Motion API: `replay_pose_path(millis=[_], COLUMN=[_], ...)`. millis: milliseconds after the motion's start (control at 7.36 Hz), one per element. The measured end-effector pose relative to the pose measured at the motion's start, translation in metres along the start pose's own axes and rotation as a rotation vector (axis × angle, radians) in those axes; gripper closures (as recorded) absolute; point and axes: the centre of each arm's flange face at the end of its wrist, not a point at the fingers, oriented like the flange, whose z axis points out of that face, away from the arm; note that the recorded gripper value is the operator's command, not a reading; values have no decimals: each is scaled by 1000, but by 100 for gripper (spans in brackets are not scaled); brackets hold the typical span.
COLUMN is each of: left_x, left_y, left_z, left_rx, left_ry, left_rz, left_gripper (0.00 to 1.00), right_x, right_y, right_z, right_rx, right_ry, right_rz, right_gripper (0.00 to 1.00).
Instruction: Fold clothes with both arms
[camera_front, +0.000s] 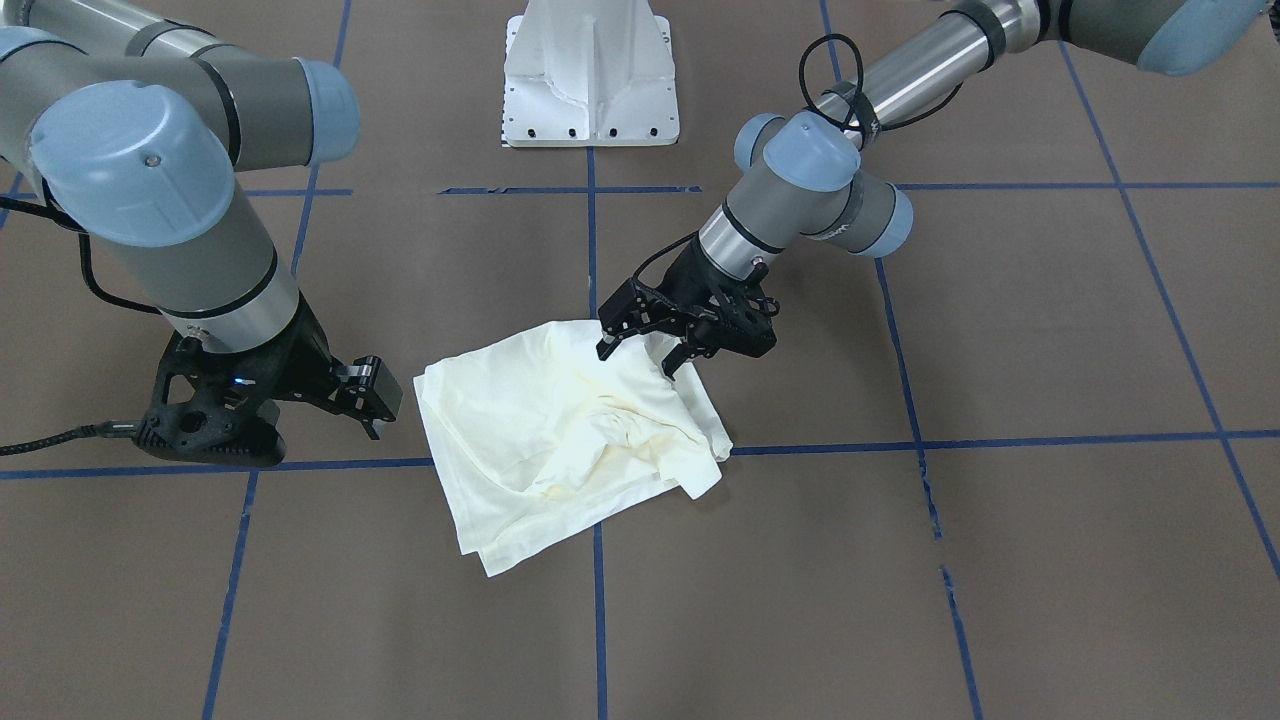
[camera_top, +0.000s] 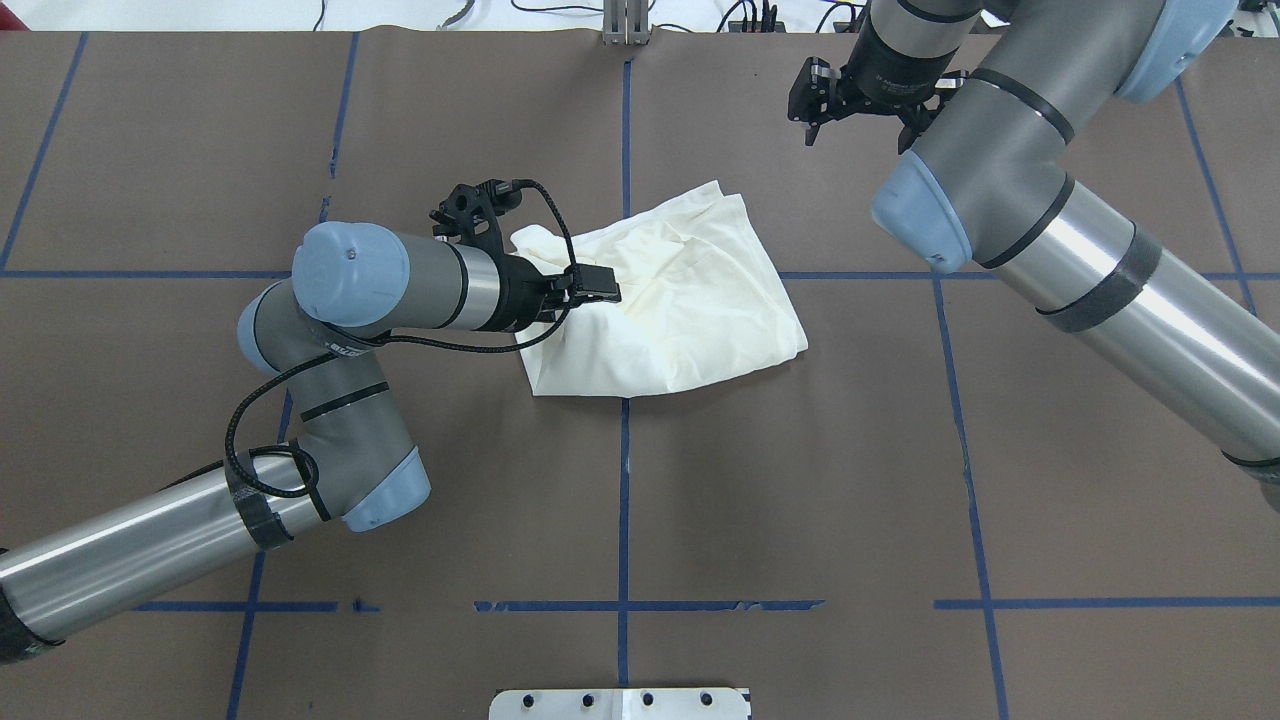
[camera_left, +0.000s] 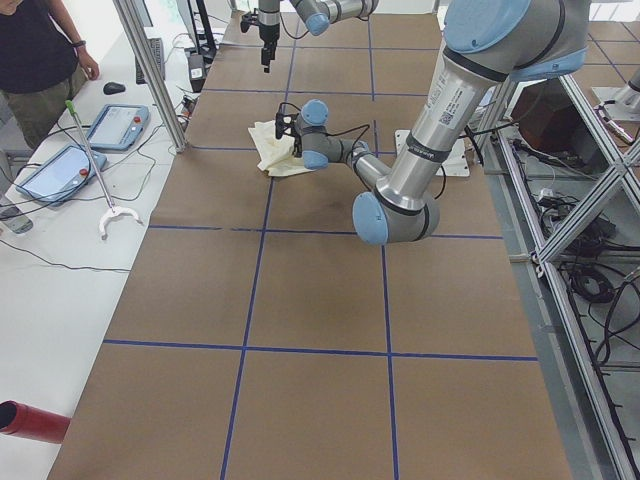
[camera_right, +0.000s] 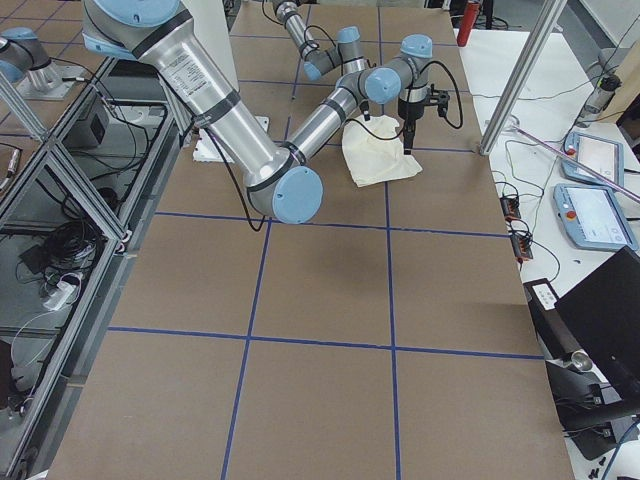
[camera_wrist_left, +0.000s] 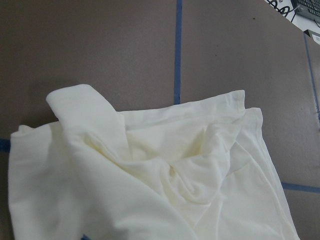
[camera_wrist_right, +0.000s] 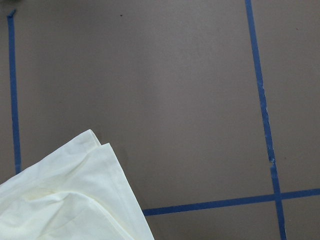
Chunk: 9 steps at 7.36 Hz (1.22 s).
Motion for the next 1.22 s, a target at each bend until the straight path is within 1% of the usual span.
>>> replay_pose_path(millis=[408, 544, 679, 951, 1223], left_x=[4, 8, 11, 12, 0], left_y=[20, 32, 41, 57, 73], left_z=[14, 17, 18, 6, -11], left_rx=[-41, -66, -103, -176, -224], left_ry=[-3, 3, 13, 41, 50], left_rz=[9, 21, 38, 58, 63], left_gripper=[0, 0, 0, 0, 0], right_x=[3, 5, 6, 7, 9], right_y=[-1, -1, -1, -2, -2], right_z=[0, 1, 2, 3, 4], right_rx=[1, 1, 1, 2, 2], right_ry=[2, 4, 6, 9, 13], right_rz=[3, 5, 6, 7, 9], right_gripper=[0, 0, 0, 0, 0])
